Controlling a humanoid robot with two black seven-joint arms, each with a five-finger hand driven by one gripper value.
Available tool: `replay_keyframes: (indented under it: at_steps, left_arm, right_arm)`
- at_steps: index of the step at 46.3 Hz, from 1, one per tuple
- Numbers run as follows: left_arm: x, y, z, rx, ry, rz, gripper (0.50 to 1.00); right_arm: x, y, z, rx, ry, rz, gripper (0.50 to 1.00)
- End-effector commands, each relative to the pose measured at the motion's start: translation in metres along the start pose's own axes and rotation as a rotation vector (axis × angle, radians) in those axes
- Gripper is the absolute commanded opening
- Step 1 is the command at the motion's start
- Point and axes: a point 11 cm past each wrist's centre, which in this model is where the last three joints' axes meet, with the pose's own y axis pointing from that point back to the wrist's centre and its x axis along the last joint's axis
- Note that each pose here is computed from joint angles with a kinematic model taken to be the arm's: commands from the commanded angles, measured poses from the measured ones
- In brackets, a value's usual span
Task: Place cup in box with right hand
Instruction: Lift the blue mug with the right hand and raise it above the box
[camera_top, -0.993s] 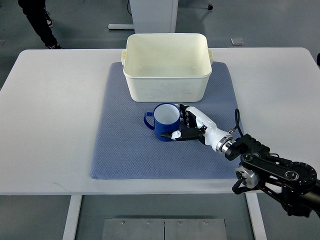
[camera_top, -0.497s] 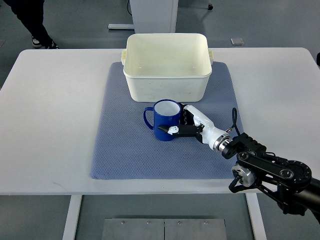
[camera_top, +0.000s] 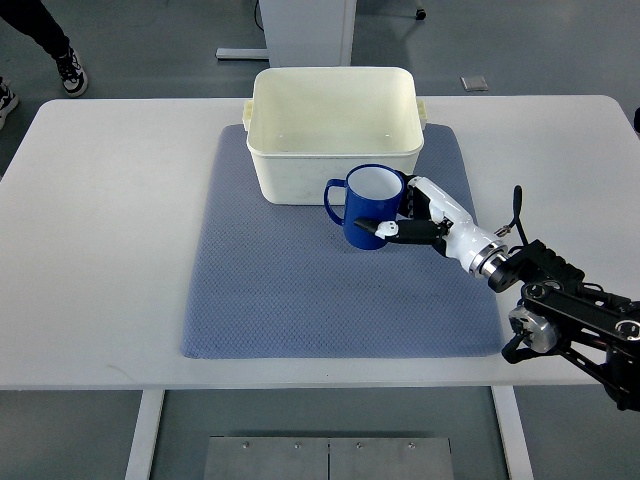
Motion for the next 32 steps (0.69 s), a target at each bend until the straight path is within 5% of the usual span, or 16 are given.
replay_keyframes:
  at_steps: [1, 32]
  left_arm:
    - [0.0, 0.0, 0.0, 0.0, 0.0, 0.0, 1.0]
    - [0.0, 0.0, 0.0, 0.0, 0.0, 0.0, 1.0]
  right_arm:
    - [0.008, 0.008, -0.005, 0.008, 0.014, 0.002, 0.5]
    - [0.09, 0.064, -0.074, 0.057, 0.159, 0.088, 0.5]
